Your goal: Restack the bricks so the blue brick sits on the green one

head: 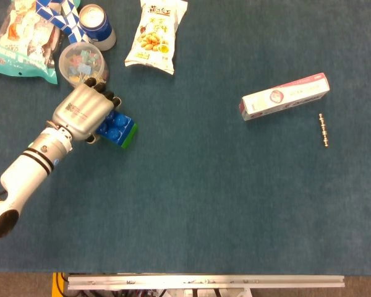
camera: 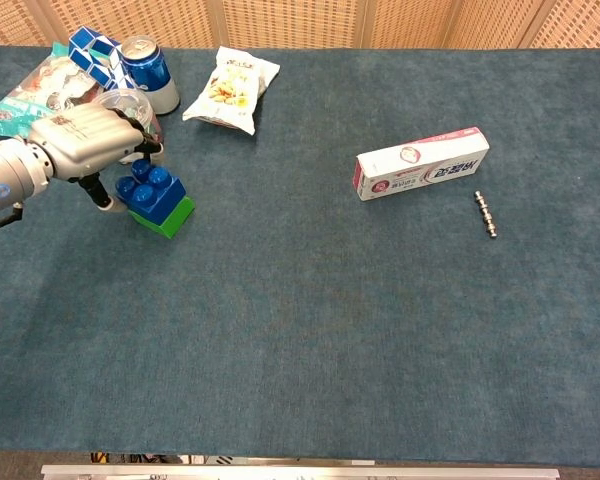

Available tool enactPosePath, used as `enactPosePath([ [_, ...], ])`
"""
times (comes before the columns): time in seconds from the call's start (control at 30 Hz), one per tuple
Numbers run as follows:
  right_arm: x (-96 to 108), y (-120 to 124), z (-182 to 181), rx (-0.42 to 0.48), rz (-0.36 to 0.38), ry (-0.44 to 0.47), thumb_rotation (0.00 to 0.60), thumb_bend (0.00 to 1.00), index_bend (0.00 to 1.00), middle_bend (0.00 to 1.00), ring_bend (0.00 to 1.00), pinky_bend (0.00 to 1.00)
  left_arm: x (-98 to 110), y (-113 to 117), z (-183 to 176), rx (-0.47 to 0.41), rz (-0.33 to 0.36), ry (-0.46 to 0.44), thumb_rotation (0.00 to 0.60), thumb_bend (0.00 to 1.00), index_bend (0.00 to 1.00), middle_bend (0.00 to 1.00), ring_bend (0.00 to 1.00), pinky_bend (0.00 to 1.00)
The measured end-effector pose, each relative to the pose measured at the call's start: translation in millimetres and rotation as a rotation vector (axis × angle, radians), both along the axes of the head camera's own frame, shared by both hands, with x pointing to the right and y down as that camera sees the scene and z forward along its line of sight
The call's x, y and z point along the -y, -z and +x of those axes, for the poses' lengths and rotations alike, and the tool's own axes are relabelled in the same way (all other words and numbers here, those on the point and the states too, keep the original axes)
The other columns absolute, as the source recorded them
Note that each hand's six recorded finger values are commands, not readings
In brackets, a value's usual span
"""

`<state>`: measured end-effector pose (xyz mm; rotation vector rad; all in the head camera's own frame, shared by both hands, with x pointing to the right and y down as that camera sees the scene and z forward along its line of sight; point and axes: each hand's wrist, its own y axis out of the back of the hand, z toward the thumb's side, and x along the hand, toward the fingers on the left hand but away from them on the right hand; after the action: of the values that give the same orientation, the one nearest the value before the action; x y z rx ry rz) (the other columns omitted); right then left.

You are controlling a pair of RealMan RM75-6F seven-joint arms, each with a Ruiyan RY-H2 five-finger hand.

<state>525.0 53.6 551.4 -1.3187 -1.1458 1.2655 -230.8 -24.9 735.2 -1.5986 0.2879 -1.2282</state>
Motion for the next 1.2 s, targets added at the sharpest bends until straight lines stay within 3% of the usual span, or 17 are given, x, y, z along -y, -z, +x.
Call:
enactPosePath([
  [0.17, 1, -1, 0, 0.001, 0.0, -0.001, 0.6, 0.31, 0.37, 0.35, 0.27, 0.31, 0, 0, 0, 0.004, 0.003, -0.001, 0.6, 0.23, 0.48, 0.35, 0.23, 0.22],
  [0.4, 1, -1, 1, 0.002, 0.0, -0.003, 0.6, 0.31, 0.37, 0.35, 0.27, 0.31, -3, 1, 0, 0.007, -0.006, -0.001, 0.6, 0.23, 0.24, 0.32, 0.21, 0.22],
  [0.47, 1, -1, 1, 0.003, 0.0, -0.003, 0.6, 0.31, 0.37, 0.35, 0.27, 0.31, -3, 2, 1, 0.004, -0.009, 0.001, 0.6, 0.23, 0.21, 0.31, 0.21, 0.22],
  [0.87, 1, -1, 1, 0.003, 0.003, -0.001, 0.6, 0.31, 0.37, 0.36, 0.27, 0.31, -3, 10, 1, -0.027, -0.032, 0.031, 0.6, 0.23, 0.2, 0.3, 0.21, 0.22],
  [1.2, 3, -1, 1, -0.002, -0.001, 0.003, 0.6, 0.31, 0.37, 0.36, 0.27, 0.31, 0, 34, -7, -0.106, -0.024, 0.103, 0.6, 0.23, 0.14, 0.28, 0.21, 0.22],
])
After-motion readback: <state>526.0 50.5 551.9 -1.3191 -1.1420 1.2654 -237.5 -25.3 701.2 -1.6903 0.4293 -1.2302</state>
